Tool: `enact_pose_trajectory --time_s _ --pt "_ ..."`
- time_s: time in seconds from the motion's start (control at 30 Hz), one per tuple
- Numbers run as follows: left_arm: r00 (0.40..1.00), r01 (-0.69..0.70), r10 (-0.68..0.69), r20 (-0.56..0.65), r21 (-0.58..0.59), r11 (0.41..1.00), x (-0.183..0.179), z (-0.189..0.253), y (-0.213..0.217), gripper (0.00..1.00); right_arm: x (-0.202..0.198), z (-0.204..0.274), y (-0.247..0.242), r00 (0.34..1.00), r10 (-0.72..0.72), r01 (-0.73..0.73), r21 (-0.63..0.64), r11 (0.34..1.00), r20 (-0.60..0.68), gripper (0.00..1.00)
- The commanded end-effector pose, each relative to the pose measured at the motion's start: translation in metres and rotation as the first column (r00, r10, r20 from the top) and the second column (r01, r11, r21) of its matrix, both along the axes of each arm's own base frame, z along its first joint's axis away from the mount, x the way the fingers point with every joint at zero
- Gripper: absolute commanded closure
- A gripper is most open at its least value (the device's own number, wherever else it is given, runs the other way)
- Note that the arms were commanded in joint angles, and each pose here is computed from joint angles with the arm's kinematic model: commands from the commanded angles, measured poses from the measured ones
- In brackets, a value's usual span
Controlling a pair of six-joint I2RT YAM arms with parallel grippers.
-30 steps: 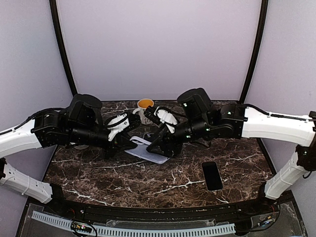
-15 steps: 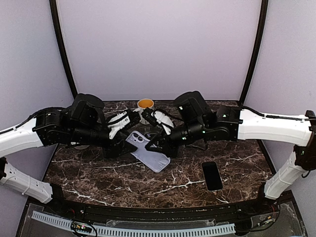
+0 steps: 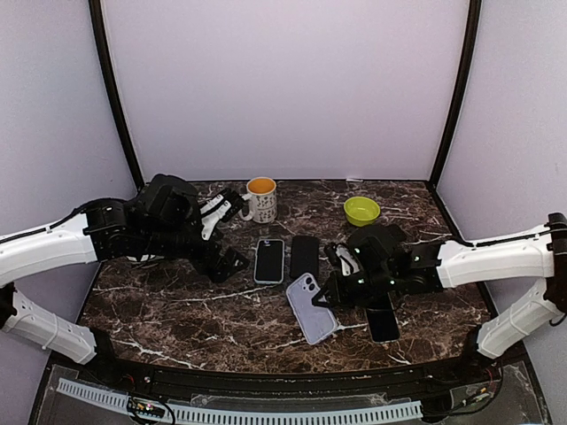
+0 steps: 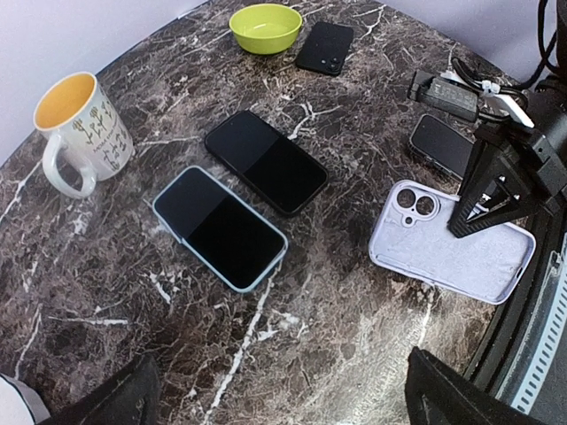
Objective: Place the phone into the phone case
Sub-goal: Place the phone case at the corner of the board.
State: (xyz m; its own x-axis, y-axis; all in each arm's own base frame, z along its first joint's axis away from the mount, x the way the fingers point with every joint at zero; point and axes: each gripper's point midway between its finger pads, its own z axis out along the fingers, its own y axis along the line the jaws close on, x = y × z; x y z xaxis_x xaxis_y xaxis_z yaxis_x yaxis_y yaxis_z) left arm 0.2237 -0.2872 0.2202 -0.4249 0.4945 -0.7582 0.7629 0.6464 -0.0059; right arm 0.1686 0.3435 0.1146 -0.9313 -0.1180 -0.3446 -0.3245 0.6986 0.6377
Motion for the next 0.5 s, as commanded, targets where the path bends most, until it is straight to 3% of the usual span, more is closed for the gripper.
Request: enact_pose_trajectory --time_s 0.0,0.2,0.47 --pt "0.995 -0.078 0.076 -0.062 -0.039 0.996 0.003 -0.014 0.000 0.01 0.009 0.012 0.007 0.979 -0.179 0.193 0.170 0.966 -0.095 1.00" --pt "0.985 -0.109 0.105 -0.139 -0.024 0.994 -0.007 -0.042 0.007 0.01 0.000 -0.035 0.003 0.953 -0.226 0.251 0.105 0.962 -0.203 1.00" --pt "0.987 -0.115 0.115 -0.115 0.005 0.993 -0.004 -0.048 0.013 0.01 -0.009 -0.077 -0.020 0.925 -0.290 0.290 -0.040 0.956 -0.246 1.00"
